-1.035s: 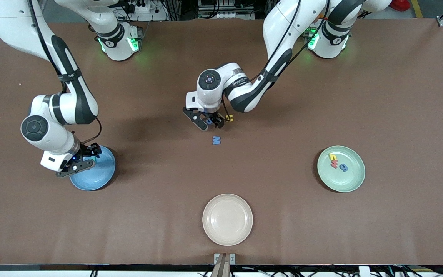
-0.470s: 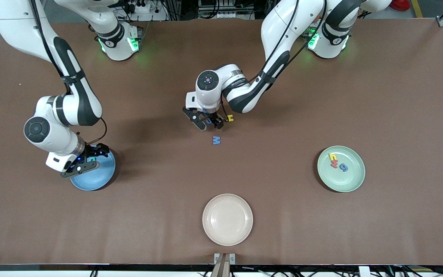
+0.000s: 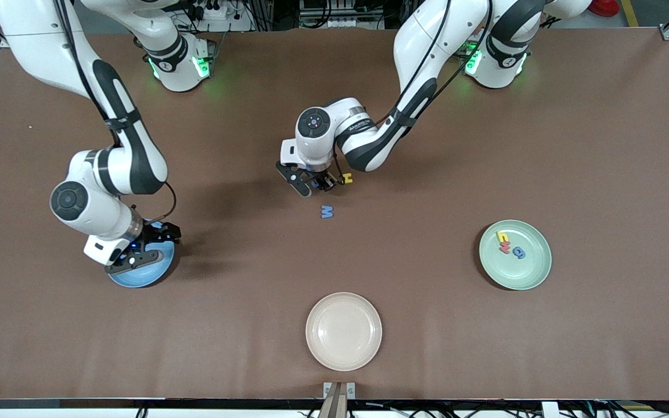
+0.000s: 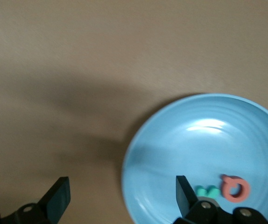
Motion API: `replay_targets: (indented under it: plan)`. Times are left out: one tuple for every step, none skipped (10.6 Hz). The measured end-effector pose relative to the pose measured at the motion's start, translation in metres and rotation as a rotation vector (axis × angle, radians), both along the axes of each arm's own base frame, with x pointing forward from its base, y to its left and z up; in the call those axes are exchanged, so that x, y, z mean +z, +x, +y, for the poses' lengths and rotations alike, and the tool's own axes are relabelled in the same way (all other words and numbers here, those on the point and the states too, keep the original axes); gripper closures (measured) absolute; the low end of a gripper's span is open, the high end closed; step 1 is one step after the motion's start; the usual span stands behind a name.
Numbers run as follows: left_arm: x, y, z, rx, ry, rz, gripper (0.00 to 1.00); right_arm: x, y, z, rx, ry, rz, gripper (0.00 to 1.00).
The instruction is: Sort uppercase to blue plate, lowercase to green plate
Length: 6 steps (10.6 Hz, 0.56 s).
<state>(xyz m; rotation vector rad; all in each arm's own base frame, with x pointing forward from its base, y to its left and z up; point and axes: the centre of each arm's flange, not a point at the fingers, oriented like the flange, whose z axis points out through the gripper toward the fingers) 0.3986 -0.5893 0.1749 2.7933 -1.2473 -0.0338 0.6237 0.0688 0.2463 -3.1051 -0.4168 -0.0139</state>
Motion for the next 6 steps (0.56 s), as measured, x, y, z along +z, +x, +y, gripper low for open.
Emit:
replay_targets:
  plan:
    - [0.002, 0.002, 0.000, -0.011, 0.002, -0.014, 0.73, -0.001, 0.000, 0.014, -0.025, 0.001, 0.000, 0.00]
    - [0.006, 0.006, 0.000, -0.020, 0.006, -0.032, 0.73, -0.002, -0.001, 0.023, -0.041, 0.002, 0.001, 0.00]
    - [0.015, 0.016, 0.003, -0.010, 0.015, -0.039, 0.73, -0.002, -0.002, 0.029, -0.055, 0.004, 0.003, 0.00]
    - [0.033, 0.034, 0.014, 0.017, 0.032, -0.044, 0.73, -0.003, -0.003, 0.032, -0.069, 0.006, 0.005, 0.00]
    - [0.062, 0.066, 0.038, 0.069, 0.048, -0.050, 0.73, -0.004, -0.004, 0.036, -0.093, 0.008, 0.013, 0.00]
    - [0.097, 0.103, 0.072, 0.136, 0.062, -0.054, 0.73, -0.005, -0.007, 0.045, -0.122, 0.007, 0.026, 0.00]
